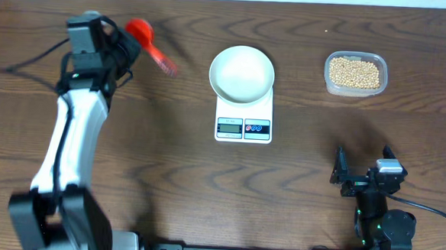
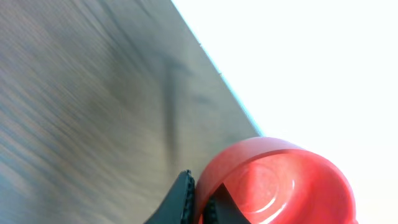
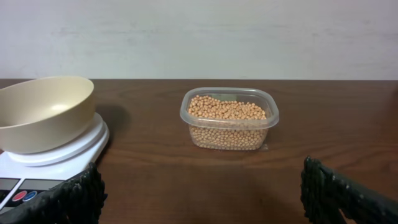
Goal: Scoop item into bowl and weigh 50g on scale
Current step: 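Lift the red scoop with the left gripper toward the bowl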
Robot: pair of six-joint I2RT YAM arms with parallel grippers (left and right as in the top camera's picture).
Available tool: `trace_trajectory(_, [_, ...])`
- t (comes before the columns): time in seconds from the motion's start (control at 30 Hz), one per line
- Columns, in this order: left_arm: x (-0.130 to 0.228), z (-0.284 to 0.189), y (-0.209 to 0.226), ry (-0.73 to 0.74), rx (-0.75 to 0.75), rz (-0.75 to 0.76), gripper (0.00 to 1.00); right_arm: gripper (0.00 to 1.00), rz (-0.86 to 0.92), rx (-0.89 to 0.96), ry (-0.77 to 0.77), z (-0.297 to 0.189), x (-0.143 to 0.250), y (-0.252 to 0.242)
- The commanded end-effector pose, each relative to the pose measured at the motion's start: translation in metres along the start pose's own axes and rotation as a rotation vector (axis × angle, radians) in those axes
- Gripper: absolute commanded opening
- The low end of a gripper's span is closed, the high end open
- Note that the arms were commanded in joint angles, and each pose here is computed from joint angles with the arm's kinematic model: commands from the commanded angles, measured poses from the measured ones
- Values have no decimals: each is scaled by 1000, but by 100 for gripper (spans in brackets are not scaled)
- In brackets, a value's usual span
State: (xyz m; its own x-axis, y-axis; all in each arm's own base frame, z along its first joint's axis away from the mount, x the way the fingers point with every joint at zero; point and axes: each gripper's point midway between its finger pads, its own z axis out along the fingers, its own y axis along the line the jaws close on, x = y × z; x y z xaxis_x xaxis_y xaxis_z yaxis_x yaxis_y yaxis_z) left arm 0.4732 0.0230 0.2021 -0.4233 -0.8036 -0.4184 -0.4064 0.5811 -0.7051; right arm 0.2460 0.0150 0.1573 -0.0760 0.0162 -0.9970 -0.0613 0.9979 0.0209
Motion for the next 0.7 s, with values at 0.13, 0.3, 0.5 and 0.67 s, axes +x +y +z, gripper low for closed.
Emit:
trace_trajectory(0.13, [50,-34,-73,217,173,-479,7,99,-11,-5,1,0,1,1])
trace_trajectory(0.3, [123,-22,-67,294,8,-414,7,99,71,-131,-52,-2,-13,23])
trace_trajectory(0.5, [184,-8,-61,320,-110,-307,7,99,176,-430,-162,-18,-49,69])
trace_trajectory(0.67, [185,4,-64,271,-100,-290,8,99,198,-502,-172,-21,-80,80])
